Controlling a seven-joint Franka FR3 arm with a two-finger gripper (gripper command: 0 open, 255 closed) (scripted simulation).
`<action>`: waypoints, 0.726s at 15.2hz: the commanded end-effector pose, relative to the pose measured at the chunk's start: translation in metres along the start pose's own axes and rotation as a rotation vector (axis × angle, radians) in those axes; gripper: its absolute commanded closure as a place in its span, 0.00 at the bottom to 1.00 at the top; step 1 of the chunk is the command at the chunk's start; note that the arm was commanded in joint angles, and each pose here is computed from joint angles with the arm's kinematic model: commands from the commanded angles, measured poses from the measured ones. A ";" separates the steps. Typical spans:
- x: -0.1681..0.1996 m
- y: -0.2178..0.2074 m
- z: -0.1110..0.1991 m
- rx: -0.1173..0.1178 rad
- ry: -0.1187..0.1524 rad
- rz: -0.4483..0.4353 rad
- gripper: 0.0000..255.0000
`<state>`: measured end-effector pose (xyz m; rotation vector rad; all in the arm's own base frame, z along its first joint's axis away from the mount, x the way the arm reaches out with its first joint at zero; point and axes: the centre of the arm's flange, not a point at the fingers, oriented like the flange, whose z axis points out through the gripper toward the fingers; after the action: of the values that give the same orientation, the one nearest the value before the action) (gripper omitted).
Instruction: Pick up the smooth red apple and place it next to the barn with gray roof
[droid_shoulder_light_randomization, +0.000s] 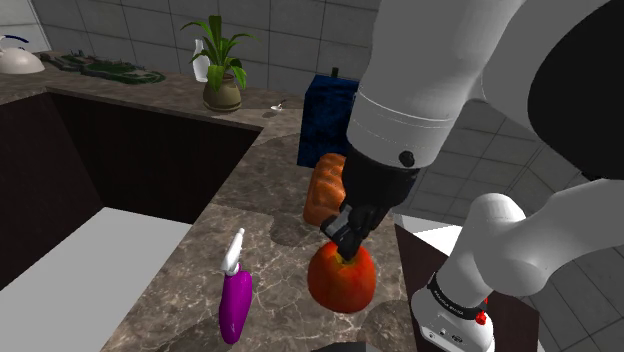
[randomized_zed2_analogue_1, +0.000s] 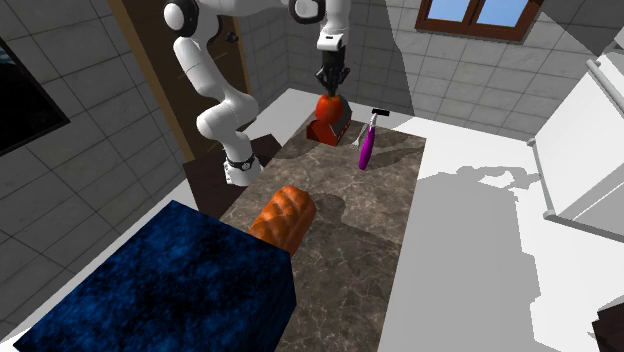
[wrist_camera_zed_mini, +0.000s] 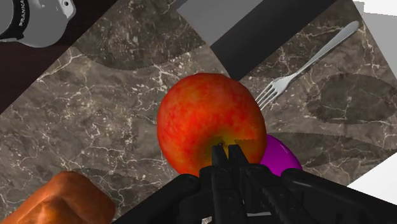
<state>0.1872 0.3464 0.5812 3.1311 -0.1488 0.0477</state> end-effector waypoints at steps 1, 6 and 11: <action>0.000 0.000 0.012 0.000 0.000 0.000 1.00; -0.001 0.000 0.038 0.000 0.000 0.000 1.00; -0.002 0.000 0.065 0.000 0.000 0.000 1.00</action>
<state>0.1886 0.3454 0.5219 3.1310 -0.1489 0.0473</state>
